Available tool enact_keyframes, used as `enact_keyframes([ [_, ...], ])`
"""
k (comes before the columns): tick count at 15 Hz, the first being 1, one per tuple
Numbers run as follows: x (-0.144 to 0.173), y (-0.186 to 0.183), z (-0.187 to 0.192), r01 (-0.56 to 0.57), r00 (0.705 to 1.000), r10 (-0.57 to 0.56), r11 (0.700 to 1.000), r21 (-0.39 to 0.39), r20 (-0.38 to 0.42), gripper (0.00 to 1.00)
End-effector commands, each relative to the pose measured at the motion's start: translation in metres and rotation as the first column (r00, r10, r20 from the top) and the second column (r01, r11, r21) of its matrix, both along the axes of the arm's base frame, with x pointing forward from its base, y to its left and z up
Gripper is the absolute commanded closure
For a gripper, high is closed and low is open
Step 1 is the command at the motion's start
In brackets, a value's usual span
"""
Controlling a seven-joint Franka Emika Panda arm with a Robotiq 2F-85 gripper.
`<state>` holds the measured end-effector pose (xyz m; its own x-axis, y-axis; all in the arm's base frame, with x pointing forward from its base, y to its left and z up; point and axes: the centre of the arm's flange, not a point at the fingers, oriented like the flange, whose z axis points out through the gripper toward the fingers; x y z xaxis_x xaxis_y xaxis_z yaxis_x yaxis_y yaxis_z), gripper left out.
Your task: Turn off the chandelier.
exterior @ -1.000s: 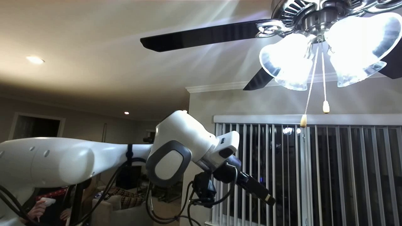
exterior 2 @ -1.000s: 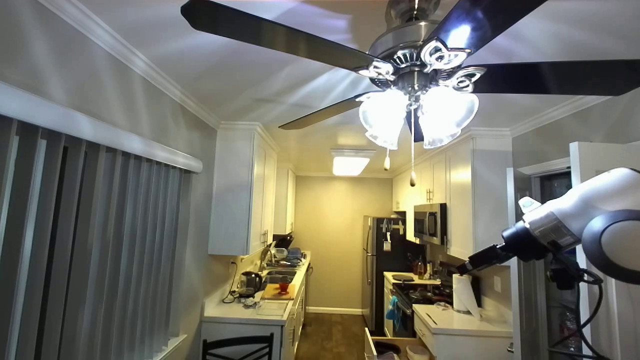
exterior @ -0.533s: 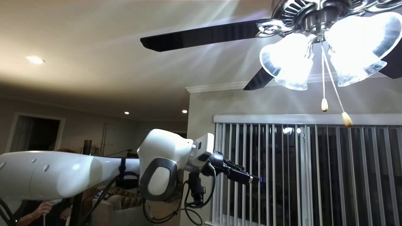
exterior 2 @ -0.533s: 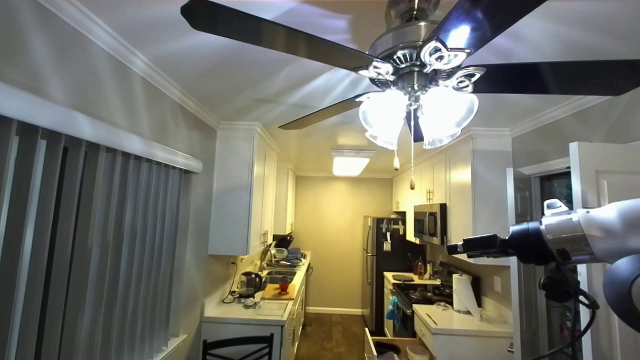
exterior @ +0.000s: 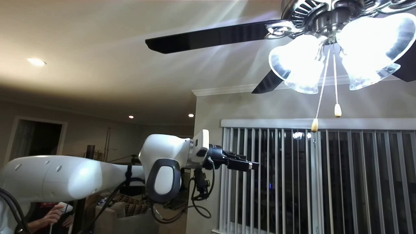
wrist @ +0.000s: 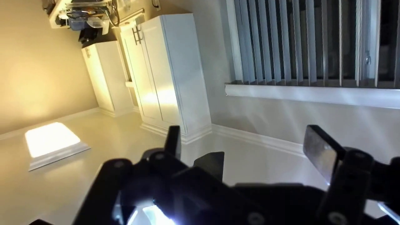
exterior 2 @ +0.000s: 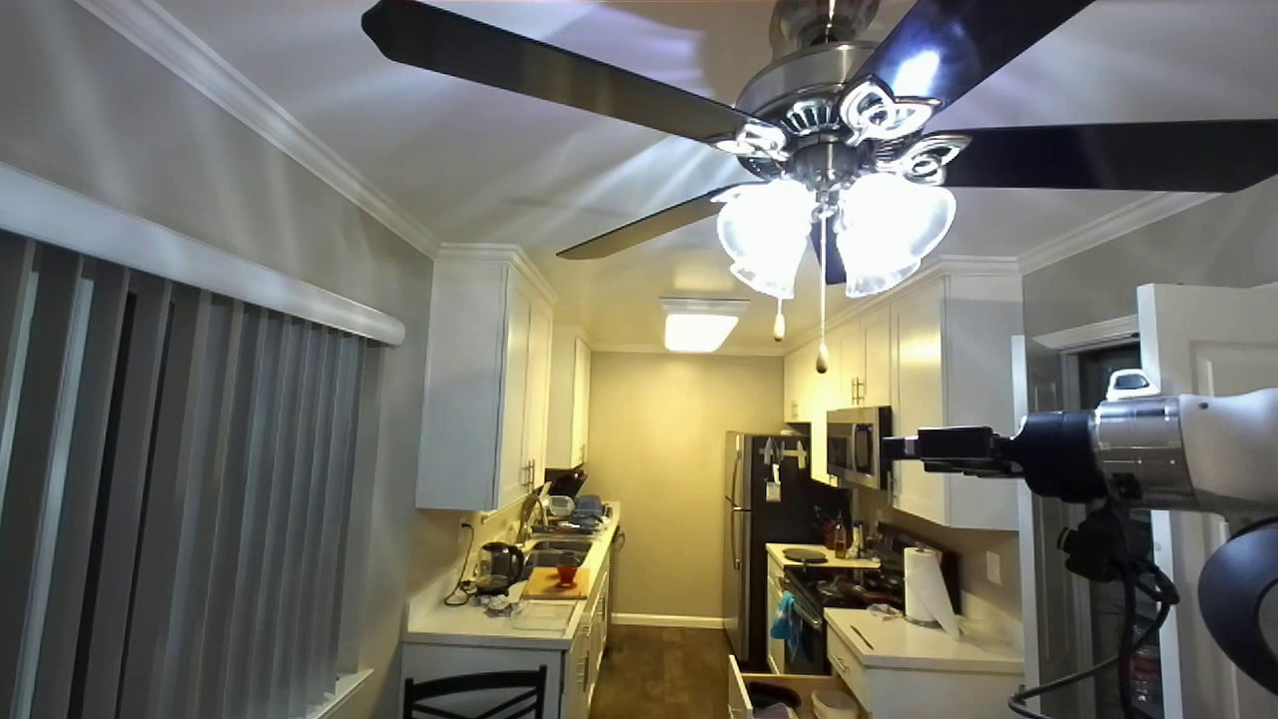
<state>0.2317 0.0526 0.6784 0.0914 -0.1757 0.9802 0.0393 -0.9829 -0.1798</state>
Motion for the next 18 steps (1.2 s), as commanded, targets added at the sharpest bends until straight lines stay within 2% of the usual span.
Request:
enact_keyframes([
  [1, -0.009, 0.003, -0.027, 0.048, 0.999, -0.049, 0.999, 0.007, 0.025, 0.0],
  [2, -0.011, 0.004, -0.03, 0.03, 1.0, -0.03, 1.0, 0.009, -0.008, 0.0],
  [4, -0.013, 0.007, -0.032, 0.02, 1.0, -0.02, 1.0, -0.008, -0.024, 0.0],
  [8, -0.013, 0.007, -0.029, 0.051, 0.999, -0.051, 0.995, -0.087, -0.003, 0.0],
  [12, -0.014, 0.007, -0.039, 0.05, 0.986, -0.077, 0.983, -0.178, -0.15, 0.0],
  [13, 0.004, 0.012, -0.013, 0.039, 0.992, -0.053, 0.992, -0.117, -0.113, 0.0],
  [18, 0.002, 0.012, -0.013, 0.041, 0.991, -0.056, 0.992, -0.12, -0.119, 0.0],
])
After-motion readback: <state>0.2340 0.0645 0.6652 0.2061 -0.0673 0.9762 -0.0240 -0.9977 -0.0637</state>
